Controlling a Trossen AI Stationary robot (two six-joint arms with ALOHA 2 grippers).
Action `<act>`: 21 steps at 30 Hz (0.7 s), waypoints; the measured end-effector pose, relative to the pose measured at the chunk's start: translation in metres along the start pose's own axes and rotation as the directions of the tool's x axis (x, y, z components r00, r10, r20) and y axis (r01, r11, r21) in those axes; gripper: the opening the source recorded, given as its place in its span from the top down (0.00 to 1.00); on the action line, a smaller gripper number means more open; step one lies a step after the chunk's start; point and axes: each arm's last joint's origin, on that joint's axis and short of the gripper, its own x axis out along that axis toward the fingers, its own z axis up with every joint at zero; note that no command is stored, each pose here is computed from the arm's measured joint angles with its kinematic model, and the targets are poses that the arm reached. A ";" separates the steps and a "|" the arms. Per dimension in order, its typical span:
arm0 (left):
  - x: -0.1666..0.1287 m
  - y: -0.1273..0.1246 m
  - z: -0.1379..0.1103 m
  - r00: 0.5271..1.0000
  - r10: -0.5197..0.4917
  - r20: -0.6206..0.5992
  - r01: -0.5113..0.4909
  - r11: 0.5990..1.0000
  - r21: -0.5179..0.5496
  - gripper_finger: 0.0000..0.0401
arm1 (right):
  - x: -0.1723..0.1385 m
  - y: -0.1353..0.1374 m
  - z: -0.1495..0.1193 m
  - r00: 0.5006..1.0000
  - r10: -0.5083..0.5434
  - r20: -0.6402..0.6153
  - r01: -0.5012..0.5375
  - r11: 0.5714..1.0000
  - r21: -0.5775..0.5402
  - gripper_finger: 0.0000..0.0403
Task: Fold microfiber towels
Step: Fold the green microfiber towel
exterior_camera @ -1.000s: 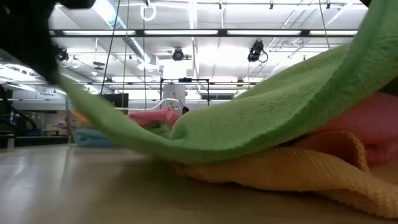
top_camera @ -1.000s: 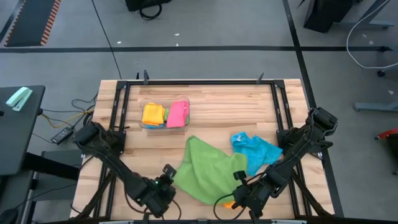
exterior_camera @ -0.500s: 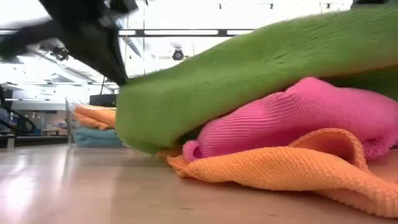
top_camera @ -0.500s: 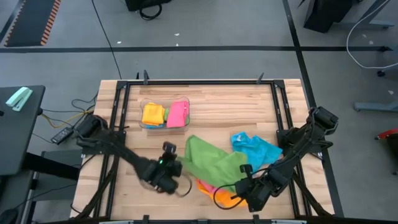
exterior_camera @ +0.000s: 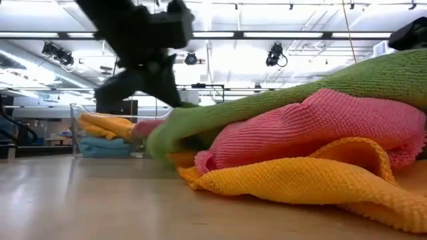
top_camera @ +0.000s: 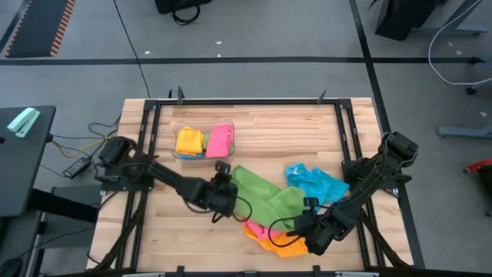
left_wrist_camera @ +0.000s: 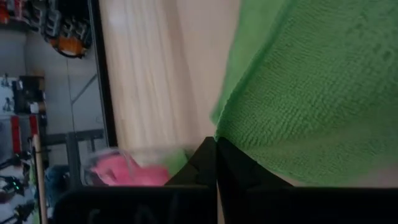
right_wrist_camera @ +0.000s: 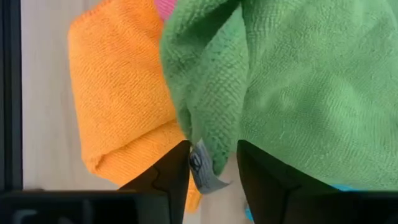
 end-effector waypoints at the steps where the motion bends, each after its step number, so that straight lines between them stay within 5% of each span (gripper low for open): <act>1: 0.003 0.004 0.001 1.000 0.007 0.005 -0.007 1.000 0.003 0.99 | 0.000 0.000 0.000 1.000 0.001 0.000 -0.001 1.000 0.001 0.65; 9: 0.031 0.032 0.000 0.999 0.040 -0.025 -0.041 0.999 -0.033 0.97 | -0.002 0.005 -0.007 1.000 0.001 -0.014 -0.001 1.000 -0.003 0.66; 17: 0.056 0.055 -0.002 0.999 -0.039 0.010 0.040 0.989 -0.143 0.95 | -0.003 0.005 -0.010 1.000 -0.004 -0.024 0.004 1.000 0.014 0.63; 21: 0.059 0.060 0.002 0.993 -0.086 0.080 0.095 0.989 -0.116 0.95 | -0.003 0.005 -0.009 1.000 -0.003 -0.024 0.004 1.000 0.014 0.62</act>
